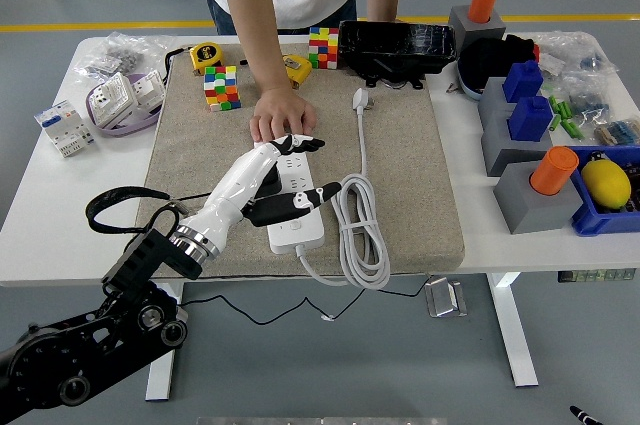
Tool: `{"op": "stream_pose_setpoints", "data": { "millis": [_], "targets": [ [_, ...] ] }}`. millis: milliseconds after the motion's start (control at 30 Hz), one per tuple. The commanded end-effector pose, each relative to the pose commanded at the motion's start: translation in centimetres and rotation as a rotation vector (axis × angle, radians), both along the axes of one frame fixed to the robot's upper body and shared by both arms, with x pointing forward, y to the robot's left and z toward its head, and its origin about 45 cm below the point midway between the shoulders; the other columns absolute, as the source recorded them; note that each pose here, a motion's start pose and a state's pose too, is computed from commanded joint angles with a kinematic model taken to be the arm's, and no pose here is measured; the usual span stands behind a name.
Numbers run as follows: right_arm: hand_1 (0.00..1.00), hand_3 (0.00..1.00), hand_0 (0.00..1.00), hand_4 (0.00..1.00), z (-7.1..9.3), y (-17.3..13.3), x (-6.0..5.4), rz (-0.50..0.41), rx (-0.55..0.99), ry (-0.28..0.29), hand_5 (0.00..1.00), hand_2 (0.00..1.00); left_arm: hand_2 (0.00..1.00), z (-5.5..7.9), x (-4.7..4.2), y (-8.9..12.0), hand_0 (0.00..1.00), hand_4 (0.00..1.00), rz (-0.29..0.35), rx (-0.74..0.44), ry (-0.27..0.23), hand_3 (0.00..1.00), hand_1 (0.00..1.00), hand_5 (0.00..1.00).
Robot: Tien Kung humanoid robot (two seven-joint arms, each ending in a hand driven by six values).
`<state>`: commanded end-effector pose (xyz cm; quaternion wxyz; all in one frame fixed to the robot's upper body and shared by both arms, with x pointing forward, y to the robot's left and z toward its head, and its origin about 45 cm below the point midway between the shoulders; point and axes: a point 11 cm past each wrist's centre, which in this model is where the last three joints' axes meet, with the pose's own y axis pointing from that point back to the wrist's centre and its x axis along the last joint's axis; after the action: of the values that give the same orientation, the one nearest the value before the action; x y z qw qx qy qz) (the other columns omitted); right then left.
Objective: Put the plug near the board,insert it into the board,press the button,pull the plug out
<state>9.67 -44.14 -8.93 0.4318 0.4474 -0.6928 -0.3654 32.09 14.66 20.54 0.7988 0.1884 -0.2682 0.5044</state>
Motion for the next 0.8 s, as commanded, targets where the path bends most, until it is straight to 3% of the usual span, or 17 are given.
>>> {"op": "stream_pose_setpoints", "data": {
  "millis": [33,200,233,400,433,500,800],
  "targets": [
    [0.64,0.553,0.608,0.947,0.0,0.0,0.0,0.0,0.0,0.0,0.491,0.653,0.321,0.2,-0.16,-0.2,0.234,0.858,-0.008,0.004,0.018,0.752,0.238,0.591],
    [0.64,0.553,0.608,0.947,0.0,0.0,0.0,0.0,-0.001,0.002,0.491,0.653,0.321,0.6,-1.25,-1.1,0.234,0.858,-0.07,0.096,0.147,0.752,0.238,0.591],
    [0.641,0.553,0.608,0.947,0.0,0.0,0.0,0.0,0.0,0.002,0.491,0.653,0.186,0.4,-1.44,-1.2,0.118,0.581,-0.077,0.119,0.174,0.696,0.094,0.115],
    [0.641,0.553,0.608,0.947,0.0,0.0,0.0,0.0,0.0,0.001,0.491,0.653,0.186,-0.9,-2.14,-1.3,0.118,0.581,-0.1,0.238,0.307,0.696,0.094,0.115],
    [0.641,0.553,0.608,0.947,0.0,0.0,0.0,0.0,0.0,0.002,0.491,0.653,0.148,-1.2,-2.23,-1.2,0.072,0.719,-0.1,0.256,0.329,0.849,0.074,0.002],
    [0.641,0.553,0.608,0.947,0.0,0.0,0.0,0.001,0.0,0.002,0.491,0.653,0.148,-1.6,-2.37,-1.1,0.072,0.719,-0.101,0.28,0.358,0.849,0.074,0.002],
    [0.641,0.553,0.608,0.946,0.0,0.0,-0.1,0.003,0.0,0.005,0.491,0.653,0.151,-2.9,-2.15,-0.5,0.067,0.737,-0.074,0.329,0.396,0.854,0.077,0.002]
  ]
}}
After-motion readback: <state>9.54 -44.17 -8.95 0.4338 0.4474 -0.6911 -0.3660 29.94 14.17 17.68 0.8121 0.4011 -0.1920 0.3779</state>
